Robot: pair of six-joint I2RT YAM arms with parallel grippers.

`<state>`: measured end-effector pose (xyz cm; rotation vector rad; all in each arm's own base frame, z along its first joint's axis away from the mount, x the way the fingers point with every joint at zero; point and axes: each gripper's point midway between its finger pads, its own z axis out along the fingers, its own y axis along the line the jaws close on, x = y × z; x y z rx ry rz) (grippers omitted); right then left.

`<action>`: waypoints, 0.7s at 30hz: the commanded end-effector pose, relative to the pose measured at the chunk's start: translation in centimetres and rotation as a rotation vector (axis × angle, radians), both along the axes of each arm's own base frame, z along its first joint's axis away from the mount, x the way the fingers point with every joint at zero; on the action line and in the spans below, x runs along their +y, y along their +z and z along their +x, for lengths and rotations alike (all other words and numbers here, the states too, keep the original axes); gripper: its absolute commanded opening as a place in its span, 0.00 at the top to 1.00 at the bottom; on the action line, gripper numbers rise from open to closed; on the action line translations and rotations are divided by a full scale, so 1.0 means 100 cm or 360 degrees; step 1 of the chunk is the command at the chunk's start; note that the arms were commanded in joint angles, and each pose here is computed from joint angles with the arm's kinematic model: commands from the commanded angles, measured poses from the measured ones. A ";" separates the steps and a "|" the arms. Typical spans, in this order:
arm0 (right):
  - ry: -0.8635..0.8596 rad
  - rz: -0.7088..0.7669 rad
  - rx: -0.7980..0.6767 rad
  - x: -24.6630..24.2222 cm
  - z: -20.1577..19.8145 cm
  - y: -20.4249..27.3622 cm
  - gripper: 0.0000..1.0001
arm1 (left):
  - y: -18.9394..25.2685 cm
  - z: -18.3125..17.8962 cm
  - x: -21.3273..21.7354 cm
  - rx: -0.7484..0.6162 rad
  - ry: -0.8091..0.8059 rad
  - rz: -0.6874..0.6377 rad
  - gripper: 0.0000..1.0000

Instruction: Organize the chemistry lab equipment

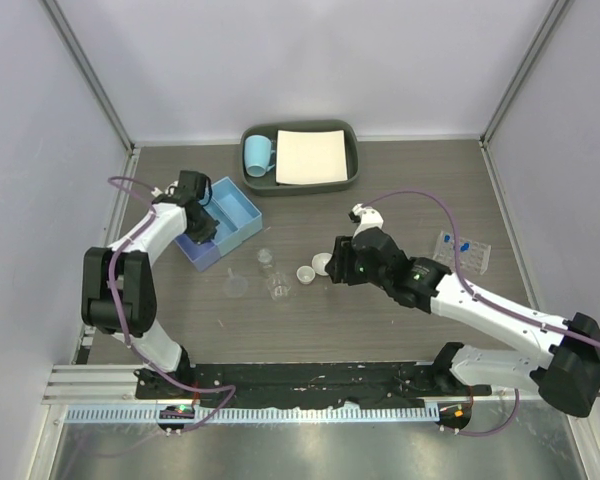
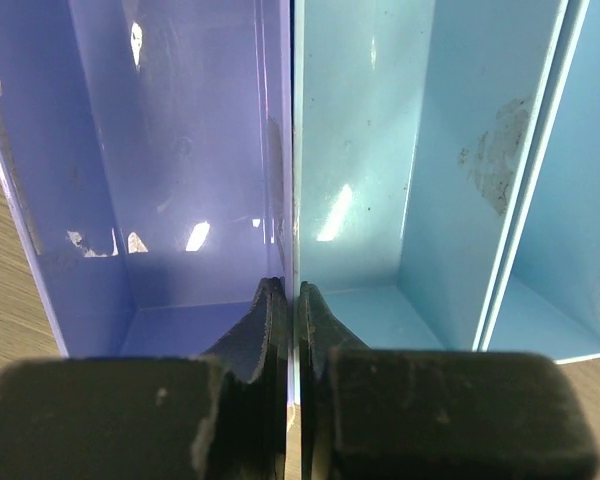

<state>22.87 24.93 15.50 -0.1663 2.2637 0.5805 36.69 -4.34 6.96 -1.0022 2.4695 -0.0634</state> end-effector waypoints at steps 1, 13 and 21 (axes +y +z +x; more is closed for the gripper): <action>0.0000 0.0035 -0.0029 -0.007 -0.007 0.011 0.50 | -0.019 -0.031 -0.036 0.0155 -0.0238 -0.0082 1.00; 0.0008 -0.0002 0.0028 -0.026 -0.028 0.000 0.50 | -0.029 -0.052 -0.085 0.0110 -0.0426 -0.0139 1.00; 0.0010 -0.0035 0.0045 -0.034 -0.034 -0.010 0.50 | -0.040 -0.065 -0.137 0.0087 -0.0623 -0.0141 1.00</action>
